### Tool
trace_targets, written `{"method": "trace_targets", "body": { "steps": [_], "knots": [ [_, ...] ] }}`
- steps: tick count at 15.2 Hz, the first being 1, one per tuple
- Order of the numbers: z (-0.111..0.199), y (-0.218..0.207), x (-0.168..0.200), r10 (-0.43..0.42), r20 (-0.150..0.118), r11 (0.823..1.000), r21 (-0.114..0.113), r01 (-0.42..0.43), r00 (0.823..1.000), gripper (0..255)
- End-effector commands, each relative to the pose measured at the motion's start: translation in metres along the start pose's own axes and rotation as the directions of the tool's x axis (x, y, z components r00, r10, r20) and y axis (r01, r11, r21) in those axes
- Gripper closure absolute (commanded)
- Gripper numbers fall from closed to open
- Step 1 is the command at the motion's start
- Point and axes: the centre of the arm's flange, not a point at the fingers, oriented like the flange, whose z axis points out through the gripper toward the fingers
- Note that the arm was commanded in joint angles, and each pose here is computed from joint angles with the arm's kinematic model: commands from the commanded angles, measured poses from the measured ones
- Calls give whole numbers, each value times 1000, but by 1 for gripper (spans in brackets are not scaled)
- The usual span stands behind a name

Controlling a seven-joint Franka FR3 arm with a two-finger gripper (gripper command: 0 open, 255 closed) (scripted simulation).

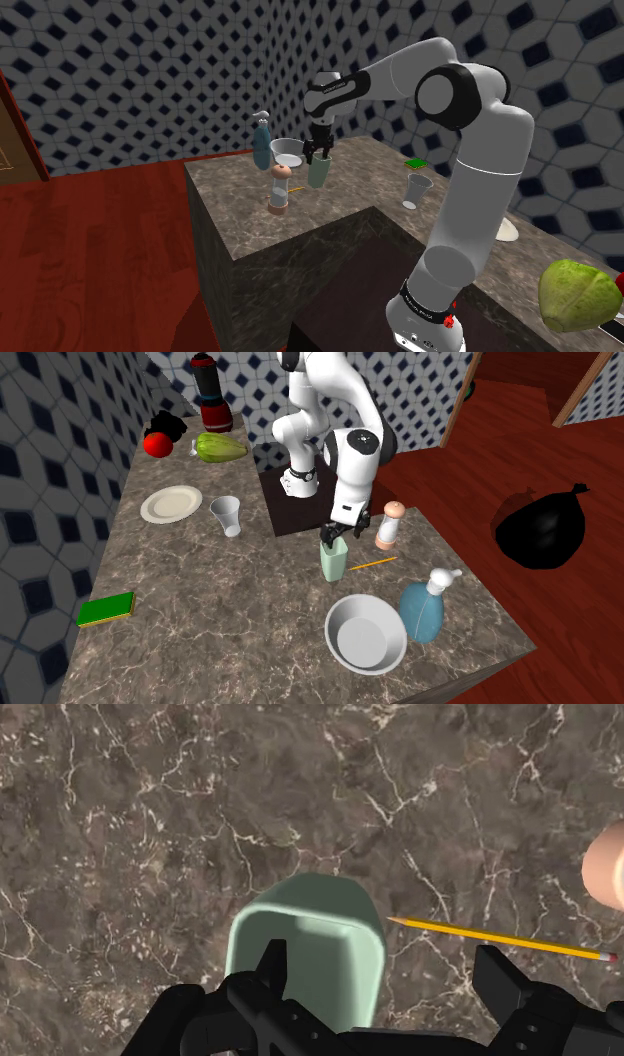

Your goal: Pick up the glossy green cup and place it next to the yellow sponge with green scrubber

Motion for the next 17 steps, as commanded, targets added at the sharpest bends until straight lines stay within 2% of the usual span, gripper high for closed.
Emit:
{"method": "trace_targets", "body": {
  "steps": [1,3,10,11,17],
  "knots": [
    [10,1,-1,0,0,1000,0,0,1000,0],
    [19,1,-1,0,0,1000,0,0,1000,0],
    [19,1,-1,0,0,1000,0,0,1000,0],
    [19,1,-1,0,0,1000,0,0,1000,255],
    [19,1,-1,0,0,1000,0,0,1000,255]
  ]
}}
